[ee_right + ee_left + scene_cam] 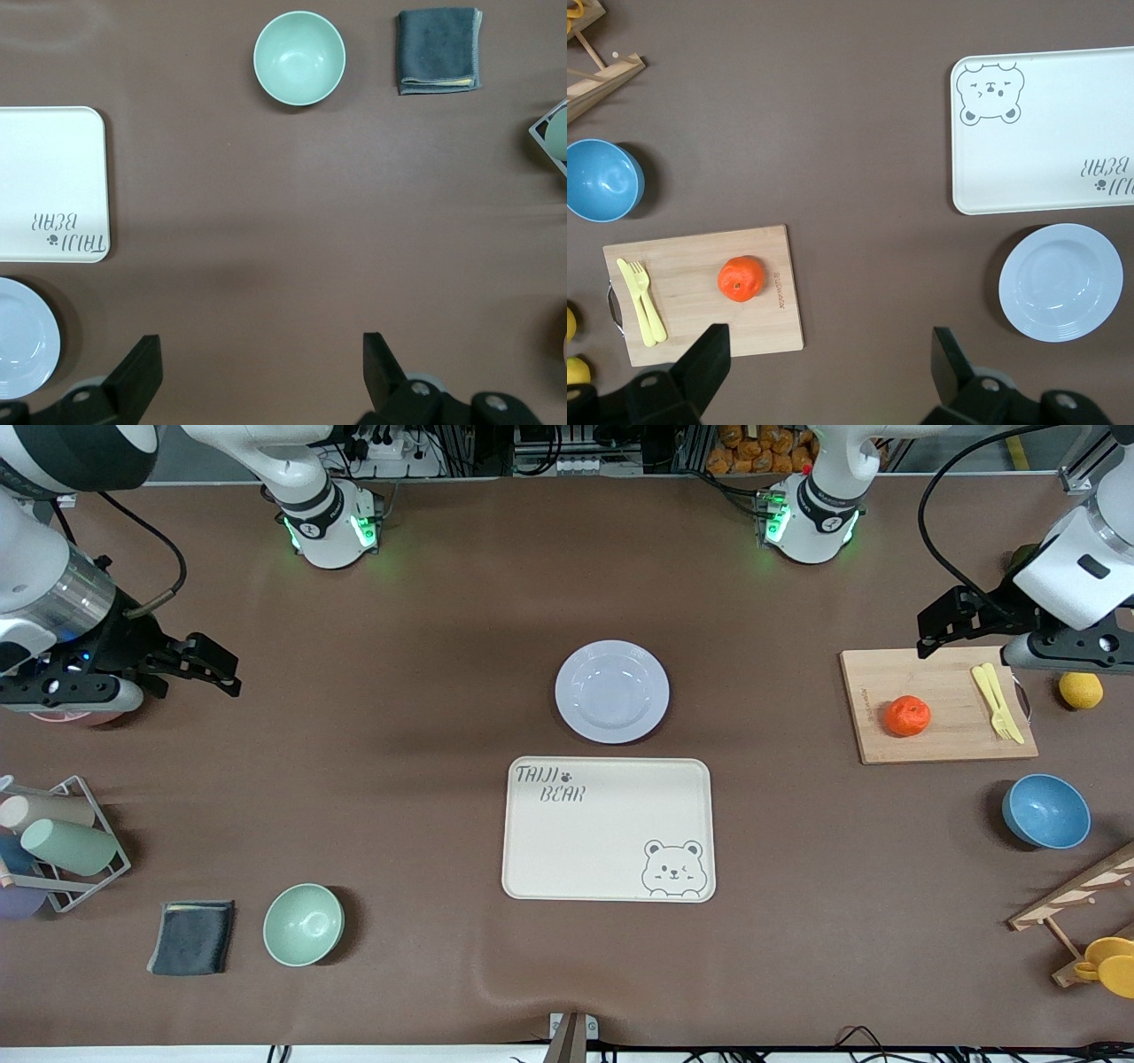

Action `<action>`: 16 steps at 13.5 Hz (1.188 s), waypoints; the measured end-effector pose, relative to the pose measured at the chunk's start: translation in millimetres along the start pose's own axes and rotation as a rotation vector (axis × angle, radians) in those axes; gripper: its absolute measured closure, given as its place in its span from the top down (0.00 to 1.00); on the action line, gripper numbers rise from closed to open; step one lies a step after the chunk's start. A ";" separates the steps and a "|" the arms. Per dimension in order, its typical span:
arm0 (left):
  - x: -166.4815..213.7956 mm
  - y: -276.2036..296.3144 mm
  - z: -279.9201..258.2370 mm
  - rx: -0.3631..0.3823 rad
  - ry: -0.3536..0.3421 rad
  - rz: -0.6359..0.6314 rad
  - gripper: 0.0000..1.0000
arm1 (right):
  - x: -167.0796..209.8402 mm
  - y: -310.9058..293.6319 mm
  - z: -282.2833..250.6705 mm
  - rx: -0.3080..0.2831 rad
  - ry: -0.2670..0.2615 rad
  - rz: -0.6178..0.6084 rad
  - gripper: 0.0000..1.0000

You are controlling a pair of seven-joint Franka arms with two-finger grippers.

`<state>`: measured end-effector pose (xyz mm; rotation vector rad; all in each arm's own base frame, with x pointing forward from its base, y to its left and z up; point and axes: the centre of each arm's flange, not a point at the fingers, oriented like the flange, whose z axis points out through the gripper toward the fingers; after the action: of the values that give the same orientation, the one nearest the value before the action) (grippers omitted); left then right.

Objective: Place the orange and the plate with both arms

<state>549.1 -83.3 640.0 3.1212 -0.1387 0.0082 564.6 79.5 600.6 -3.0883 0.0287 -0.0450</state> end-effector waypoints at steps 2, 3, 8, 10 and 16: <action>0.2 -0.2 0.4 0.003 0.000 0.003 1.00 | 1.6 9.6 -0.6 -0.005 0.003 -0.027 1.00; 0.2 0.0 0.4 0.004 0.000 0.006 1.00 | 2.7 17.5 -1.1 -0.005 0.004 -0.036 1.00; 0.3 0.3 0.6 0.004 -0.001 0.010 1.00 | 3.6 24.5 -1.5 -0.006 0.004 -0.043 1.00; 0.3 0.3 0.6 0.004 -0.001 0.010 1.00 | 3.3 22.7 -0.7 -0.006 0.002 -0.050 1.00; -3.6 -8.7 29.1 0.016 -0.097 -0.072 1.00 | 10.0 24.3 22.5 -0.006 -0.044 -0.093 1.00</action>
<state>546.5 -74.8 610.7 3.1414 -0.0272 -0.1444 574.9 56.2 577.2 -3.0934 -0.1168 0.0192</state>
